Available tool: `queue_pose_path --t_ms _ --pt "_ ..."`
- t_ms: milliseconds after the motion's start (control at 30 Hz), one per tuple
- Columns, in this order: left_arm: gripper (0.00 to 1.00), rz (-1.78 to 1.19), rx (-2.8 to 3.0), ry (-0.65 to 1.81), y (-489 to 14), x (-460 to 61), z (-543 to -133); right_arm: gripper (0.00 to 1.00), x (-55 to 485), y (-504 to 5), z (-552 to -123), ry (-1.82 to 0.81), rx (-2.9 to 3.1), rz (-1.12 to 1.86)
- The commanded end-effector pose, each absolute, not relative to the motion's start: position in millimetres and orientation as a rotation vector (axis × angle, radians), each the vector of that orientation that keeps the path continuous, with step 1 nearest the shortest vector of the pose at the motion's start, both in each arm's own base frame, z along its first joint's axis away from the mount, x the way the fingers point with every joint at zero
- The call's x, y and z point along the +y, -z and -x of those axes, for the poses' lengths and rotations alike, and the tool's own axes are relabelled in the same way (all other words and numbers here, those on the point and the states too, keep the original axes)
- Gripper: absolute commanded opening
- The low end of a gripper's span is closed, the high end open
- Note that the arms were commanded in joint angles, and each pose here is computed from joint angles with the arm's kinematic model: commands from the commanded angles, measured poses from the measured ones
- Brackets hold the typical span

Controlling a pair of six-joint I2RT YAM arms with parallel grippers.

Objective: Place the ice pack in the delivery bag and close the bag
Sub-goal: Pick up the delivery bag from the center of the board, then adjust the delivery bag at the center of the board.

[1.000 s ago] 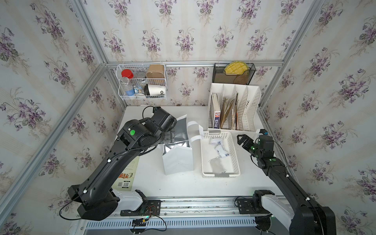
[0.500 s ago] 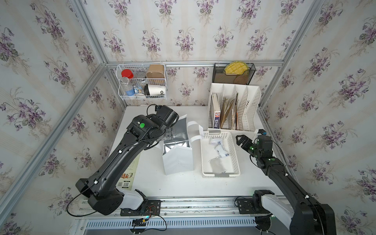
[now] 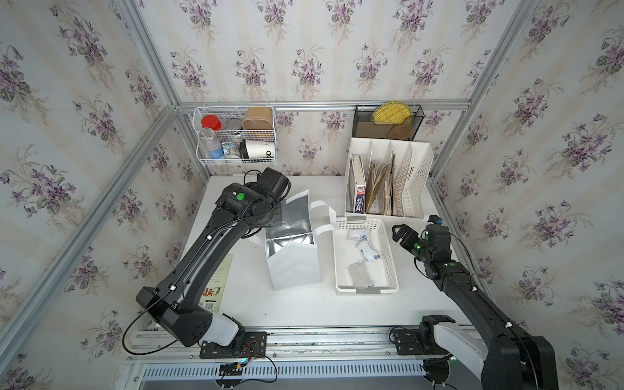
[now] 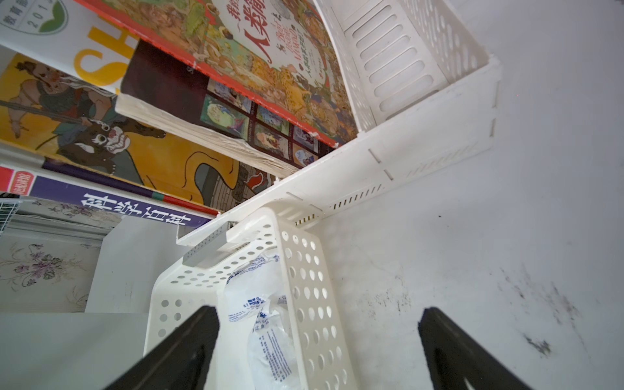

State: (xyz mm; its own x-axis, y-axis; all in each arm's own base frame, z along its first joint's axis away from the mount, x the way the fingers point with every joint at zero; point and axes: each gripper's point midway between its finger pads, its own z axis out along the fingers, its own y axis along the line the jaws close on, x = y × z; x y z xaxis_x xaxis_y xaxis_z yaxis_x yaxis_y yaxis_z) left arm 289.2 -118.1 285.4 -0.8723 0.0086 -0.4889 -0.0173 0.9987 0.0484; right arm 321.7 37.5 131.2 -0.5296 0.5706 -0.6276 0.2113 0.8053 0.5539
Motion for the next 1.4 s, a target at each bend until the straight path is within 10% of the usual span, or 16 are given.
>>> queue_pose_path --t_ms 0,500,1067,1367 --pt "0.0 -0.072 2.608 -0.048 -293.9 -119.8 -290.3 0.98 34.5 -135.2 -323.4 -0.509 2.091 -0.574" --pt "0.0 -0.164 2.387 -0.142 -353.0 -93.9 -298.2 1.0 68.4 -147.0 -318.8 -0.645 2.095 -0.41" --pt "0.0 -0.166 2.469 0.182 -332.4 -129.7 -278.5 1.0 331.7 -283.6 -240.4 -1.289 2.042 0.15" --pt "0.0 -0.093 2.424 -0.018 -340.5 -100.2 -284.2 1.0 338.2 -293.5 -234.9 -1.276 2.032 0.087"
